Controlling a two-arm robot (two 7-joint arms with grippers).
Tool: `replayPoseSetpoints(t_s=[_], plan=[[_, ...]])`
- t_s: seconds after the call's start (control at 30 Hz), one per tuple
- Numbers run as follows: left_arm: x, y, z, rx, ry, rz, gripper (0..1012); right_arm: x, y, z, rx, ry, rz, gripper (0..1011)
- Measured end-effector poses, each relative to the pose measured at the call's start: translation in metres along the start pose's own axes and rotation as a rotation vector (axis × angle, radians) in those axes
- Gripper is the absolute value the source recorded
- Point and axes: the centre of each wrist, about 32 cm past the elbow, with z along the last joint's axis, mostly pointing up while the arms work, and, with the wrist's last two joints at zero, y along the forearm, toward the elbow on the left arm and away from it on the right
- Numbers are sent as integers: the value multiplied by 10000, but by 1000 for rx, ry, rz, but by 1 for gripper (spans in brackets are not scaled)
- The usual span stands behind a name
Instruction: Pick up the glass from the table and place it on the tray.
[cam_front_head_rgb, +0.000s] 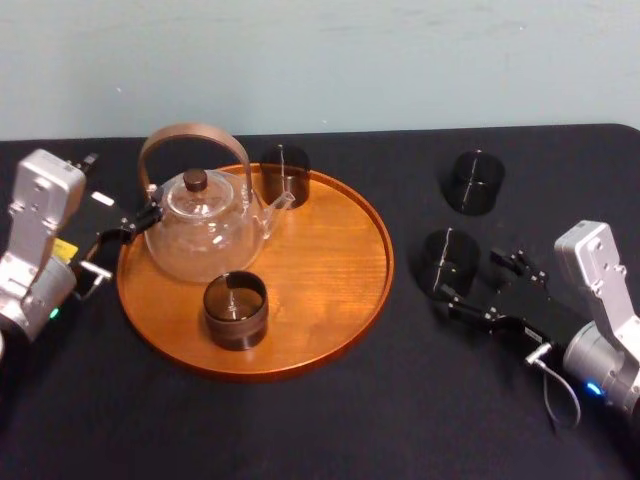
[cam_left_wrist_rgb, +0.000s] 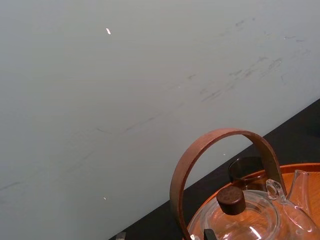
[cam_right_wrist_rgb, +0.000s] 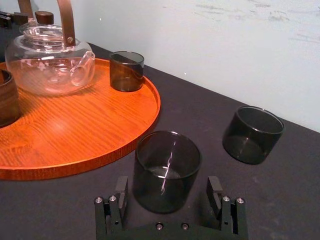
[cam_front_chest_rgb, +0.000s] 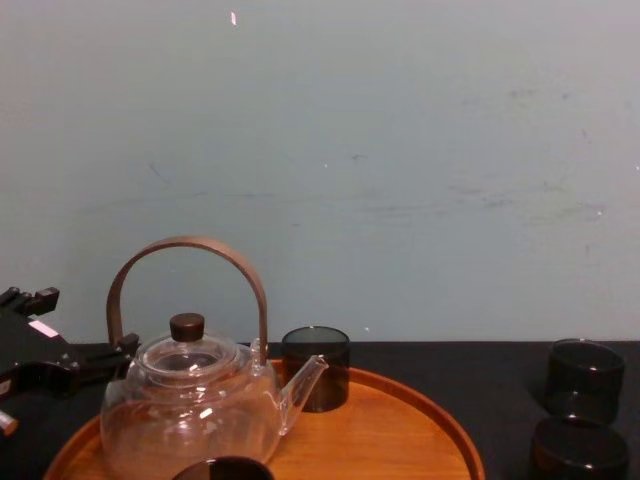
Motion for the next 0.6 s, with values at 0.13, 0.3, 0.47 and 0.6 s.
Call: replayPoseSetpoints(t_s=[0.13,0.3,0.47,0.6], plan=[[0,0,0,0,0,0,1010,30,63,1,2,4,2,1002],[0,0,0,0,0,0,1009,58,146,13,5,5,8,1002],[0,0,0,0,0,0,1010,82,243,10,4,10,23,1002],[0,0,0,0,0,0,1010,99,312,6,5,16,33,1002]])
